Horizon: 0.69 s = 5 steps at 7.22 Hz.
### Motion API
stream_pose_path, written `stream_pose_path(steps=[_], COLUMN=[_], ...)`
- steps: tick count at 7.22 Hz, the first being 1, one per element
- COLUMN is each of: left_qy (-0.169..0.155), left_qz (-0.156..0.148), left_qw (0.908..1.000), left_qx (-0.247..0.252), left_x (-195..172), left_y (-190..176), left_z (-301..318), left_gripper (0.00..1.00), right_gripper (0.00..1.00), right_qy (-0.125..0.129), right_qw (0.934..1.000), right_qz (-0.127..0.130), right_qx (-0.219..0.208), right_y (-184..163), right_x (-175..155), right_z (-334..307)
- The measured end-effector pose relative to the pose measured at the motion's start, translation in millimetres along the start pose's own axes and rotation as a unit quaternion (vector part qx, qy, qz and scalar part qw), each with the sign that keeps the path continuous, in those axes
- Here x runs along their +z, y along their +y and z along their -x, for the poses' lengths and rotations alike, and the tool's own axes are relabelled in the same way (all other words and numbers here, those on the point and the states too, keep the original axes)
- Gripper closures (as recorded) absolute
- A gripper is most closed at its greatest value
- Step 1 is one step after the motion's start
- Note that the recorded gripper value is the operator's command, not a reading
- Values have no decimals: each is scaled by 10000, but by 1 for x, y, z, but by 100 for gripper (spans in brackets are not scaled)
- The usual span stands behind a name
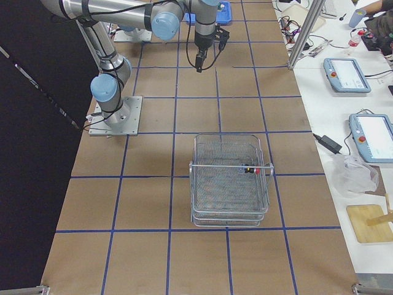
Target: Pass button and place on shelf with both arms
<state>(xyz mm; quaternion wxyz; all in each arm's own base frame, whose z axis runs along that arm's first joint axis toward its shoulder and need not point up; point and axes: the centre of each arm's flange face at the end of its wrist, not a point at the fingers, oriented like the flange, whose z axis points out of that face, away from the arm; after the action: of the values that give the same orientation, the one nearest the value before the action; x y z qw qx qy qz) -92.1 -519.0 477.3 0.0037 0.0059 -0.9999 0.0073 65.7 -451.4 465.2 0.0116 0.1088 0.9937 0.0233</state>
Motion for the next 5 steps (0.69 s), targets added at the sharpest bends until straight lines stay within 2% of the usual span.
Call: stream_pose_path(steps=[2,4,5], left_qy=[20,23,25], left_qz=[-34,-44,-47], left_qw=[9997,9996,9996], left_qx=[-233,-282,-283], left_x=[-2,-3,-3], left_y=[2,4,5], left_z=[-3,-4,-4], left_gripper=[0,0,0], right_gripper=[0,0,0], right_qy=[233,247,204], right_qw=[9986,9975,9968], right_qz=[24,104,29], right_qx=[-477,-661,-769], right_y=[24,45,56], right_x=[0,10,8], right_z=[35,42,44])
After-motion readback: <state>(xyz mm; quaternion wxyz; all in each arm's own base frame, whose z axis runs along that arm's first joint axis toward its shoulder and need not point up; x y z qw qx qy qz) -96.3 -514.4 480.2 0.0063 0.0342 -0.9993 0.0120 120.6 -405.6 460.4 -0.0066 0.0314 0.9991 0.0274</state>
